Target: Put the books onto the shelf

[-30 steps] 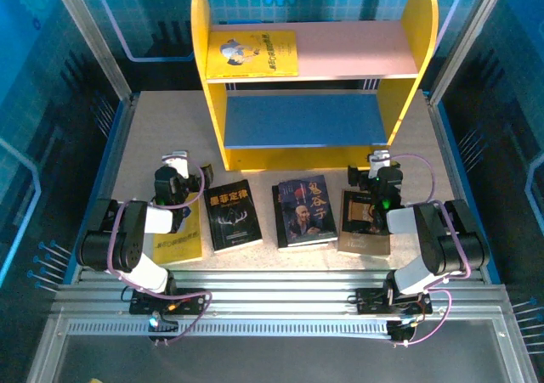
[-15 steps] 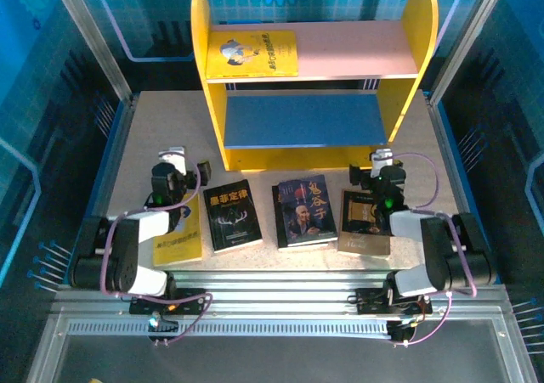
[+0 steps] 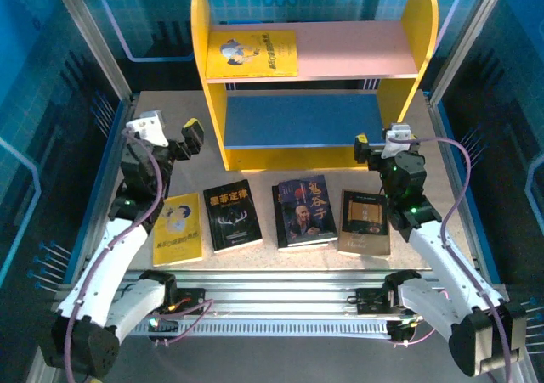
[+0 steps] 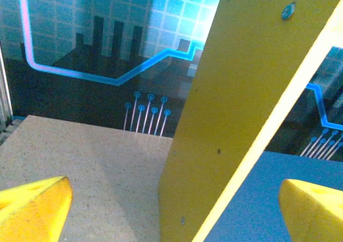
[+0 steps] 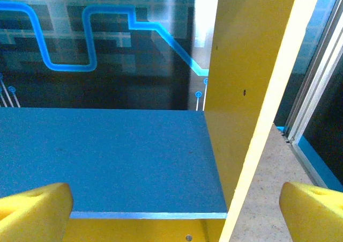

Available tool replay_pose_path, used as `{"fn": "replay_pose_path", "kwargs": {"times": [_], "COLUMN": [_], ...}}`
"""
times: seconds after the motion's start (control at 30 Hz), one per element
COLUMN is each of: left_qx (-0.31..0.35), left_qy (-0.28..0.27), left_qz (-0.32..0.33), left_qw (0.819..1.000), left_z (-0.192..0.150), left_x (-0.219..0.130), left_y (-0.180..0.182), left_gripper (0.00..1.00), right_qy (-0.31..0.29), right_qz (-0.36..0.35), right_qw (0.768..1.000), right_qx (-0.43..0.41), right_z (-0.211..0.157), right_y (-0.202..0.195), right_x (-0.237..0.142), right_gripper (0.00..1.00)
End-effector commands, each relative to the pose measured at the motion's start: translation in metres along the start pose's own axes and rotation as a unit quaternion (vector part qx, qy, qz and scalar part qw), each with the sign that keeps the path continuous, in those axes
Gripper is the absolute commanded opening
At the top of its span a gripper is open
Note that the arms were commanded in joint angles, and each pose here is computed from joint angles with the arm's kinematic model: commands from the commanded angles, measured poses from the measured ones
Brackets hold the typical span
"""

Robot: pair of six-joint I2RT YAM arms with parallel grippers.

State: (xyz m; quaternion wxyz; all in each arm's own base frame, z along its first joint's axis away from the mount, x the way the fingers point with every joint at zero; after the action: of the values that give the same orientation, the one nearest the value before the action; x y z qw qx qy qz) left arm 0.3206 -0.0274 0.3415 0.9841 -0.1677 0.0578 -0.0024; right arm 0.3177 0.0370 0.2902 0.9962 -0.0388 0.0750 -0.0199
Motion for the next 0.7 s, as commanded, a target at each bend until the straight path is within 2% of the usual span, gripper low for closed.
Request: {"fn": "replay_pose_path", "kwargs": {"times": [0.0, 0.2, 0.43, 0.53, 0.67], "left_qx": [-0.021, 0.0, -0.005, -0.033, -0.061], "left_qy": [0.104, 0.153, 0.217, 0.259, 0.302], "left_qz": [0.04, 0.021, 0.028, -0.022, -0.025], "left_qw": [0.994, 0.988, 0.976, 0.965, 0.951], "left_z": [-0.018, -0.018, -0.023, -0.041, -0.074], "left_x": [-0.007, -0.026, -0.038, -0.04, -0.041], "left_y": [0.002, -0.015, -0.019, -0.034, -0.039], "left_gripper": [0.99, 1.0, 0.99, 0.99, 0.99], "right_qy": [0.071, 0.089, 0.13, 0.159, 0.199], "right_qz": [0.002, 0.047, 0.082, 0.099, 0.112], "right_qw": [0.997, 0.995, 0.988, 0.982, 0.972], "right_qx": [0.005, 0.019, 0.006, 0.034, 0.065], "right_z": [-0.015, -0.009, -0.022, -0.036, -0.063], "right_y": [0.007, 0.036, 0.069, 0.076, 0.08], "right_x": [-0.01, -0.017, -0.022, -0.025, -0.031], "right_gripper": [1.0, 0.99, 0.97, 0.95, 0.93]}}
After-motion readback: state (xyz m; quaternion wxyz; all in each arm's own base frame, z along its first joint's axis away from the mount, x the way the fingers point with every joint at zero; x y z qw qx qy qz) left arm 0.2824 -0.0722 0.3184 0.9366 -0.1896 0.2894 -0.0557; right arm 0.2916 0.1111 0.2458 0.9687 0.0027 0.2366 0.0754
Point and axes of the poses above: each hand's point on the last joint's axis, 136 mm out from that joint toward the fingers, its own x axis out along the fingers, its own y axis along the line the jaws close on, z = x × y, the point moved 3 cm from there along -x, back along the fingers, and after that the axes turned 3 degrees about -x, right-handed, at the moved point
